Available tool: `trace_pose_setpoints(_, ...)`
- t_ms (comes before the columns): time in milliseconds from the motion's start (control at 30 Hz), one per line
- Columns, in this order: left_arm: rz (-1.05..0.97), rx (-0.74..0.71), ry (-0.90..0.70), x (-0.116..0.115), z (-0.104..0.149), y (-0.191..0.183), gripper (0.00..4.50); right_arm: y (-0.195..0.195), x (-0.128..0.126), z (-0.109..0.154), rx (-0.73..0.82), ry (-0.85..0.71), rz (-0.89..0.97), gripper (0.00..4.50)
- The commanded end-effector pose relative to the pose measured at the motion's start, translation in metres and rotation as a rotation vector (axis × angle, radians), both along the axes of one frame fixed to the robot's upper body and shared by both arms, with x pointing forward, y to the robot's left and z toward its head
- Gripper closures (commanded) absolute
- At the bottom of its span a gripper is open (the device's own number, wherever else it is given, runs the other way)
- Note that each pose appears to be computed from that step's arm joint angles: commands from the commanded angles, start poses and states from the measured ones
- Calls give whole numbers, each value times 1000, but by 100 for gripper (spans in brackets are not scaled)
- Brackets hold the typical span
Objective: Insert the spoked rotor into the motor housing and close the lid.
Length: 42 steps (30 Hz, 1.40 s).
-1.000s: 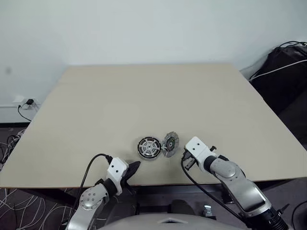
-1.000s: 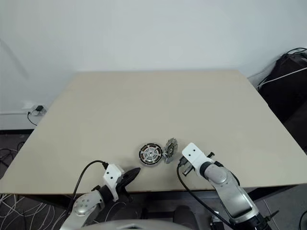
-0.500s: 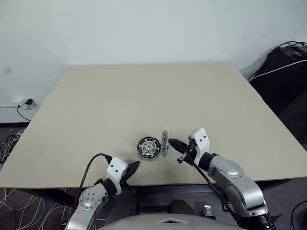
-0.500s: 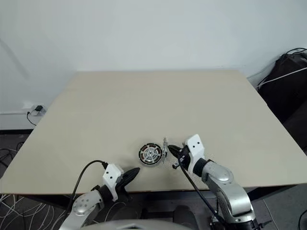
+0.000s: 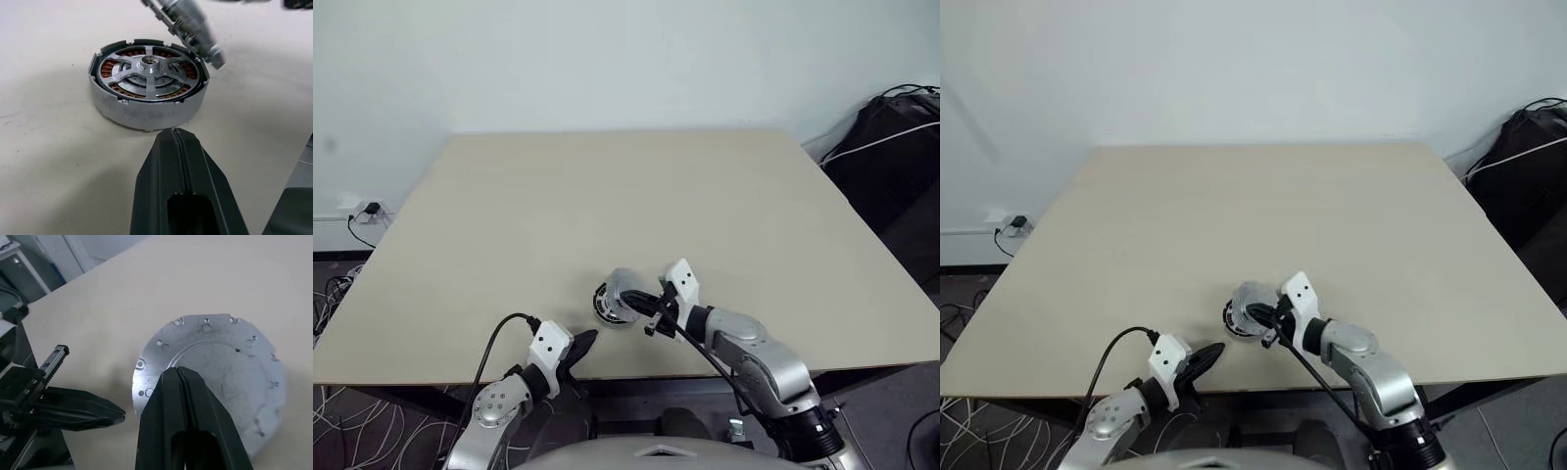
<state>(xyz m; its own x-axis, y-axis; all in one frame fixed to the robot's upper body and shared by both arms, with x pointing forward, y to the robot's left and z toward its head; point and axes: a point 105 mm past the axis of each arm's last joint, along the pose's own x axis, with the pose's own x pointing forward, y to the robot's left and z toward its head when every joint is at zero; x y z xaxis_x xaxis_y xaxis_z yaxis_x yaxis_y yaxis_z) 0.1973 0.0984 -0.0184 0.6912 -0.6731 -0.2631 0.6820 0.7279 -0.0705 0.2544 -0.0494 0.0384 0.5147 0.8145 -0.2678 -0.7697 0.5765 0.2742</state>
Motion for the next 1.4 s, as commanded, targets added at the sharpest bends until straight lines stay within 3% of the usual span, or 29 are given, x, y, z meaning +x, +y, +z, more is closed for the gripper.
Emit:
trace_pose_setpoints(33,-3,-10,-56,5,14,-1,450,8,6,6,13,-40,8,447)
trace_pose_setpoints(567,-2,-10,-57,5,13,-3,450,29,4,-30,-38,42,19,447)
trace_pose_setpoints(833,3,-9,-56,5,13,-2,450,25,14,10,-25,-165,10,447)
trace_pose_setpoints(1267,-4,-8,-59,6,12,-2,450,16,24,-7,-130,-189,36,22)
trace_pose_setpoints(1300,-3,-8,-59,6,12,-2,450,16,25,-9,-133,-184,40,2)
trace_pose_setpoints(1400,2,-7,-58,5,12,-1,450,17,24,-13,-141,-173,48,2)
